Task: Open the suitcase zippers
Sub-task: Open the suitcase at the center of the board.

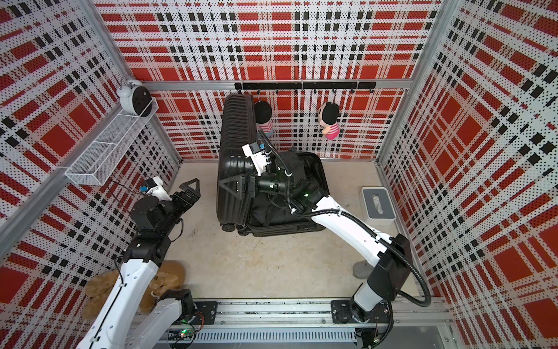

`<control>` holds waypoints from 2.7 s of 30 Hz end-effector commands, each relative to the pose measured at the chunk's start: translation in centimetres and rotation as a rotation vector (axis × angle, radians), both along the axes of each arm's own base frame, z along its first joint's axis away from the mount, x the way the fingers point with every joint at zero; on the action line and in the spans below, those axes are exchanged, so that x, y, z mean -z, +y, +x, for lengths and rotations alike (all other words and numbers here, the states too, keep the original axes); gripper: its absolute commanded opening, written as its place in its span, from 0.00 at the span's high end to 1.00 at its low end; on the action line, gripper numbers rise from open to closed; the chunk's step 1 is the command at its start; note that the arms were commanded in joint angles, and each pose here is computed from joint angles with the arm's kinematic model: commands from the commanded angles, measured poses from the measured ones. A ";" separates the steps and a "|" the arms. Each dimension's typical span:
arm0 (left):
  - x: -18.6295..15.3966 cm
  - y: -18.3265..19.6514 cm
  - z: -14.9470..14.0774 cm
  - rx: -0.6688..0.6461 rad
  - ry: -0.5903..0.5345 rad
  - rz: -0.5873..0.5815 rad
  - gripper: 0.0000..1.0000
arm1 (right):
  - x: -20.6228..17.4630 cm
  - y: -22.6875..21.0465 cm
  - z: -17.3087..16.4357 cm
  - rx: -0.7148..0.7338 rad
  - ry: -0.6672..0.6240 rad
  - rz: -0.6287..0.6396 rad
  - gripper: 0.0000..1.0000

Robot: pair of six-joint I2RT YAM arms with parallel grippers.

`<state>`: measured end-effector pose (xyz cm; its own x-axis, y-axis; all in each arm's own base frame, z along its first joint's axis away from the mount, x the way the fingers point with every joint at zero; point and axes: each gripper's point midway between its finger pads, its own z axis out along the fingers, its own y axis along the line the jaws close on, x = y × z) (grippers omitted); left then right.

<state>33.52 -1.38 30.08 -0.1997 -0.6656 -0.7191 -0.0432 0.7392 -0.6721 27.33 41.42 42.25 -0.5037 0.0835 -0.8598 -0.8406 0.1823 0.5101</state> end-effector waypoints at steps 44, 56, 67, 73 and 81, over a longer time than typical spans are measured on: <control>3.4 4.3 -0.2 -0.099 0.043 -0.068 0.02 | 2.2 6.6 -1.4 -0.013 -0.099 -0.392 0.00; 3.5 5.1 -0.1 -0.106 0.040 -0.066 0.02 | 4.6 -13.0 6.3 0.432 0.051 -0.207 0.00; 2.1 6.1 -0.9 -0.161 0.037 -0.030 0.02 | 20.6 -33.0 12.6 0.918 0.399 -0.194 0.03; 1.6 6.4 -1.1 -0.175 0.038 -0.015 0.02 | 24.5 -32.6 13.1 0.882 0.469 -0.200 0.07; 2.3 6.7 -1.2 -0.191 0.058 -0.008 0.02 | 27.7 -29.7 13.2 0.695 0.569 -0.155 0.14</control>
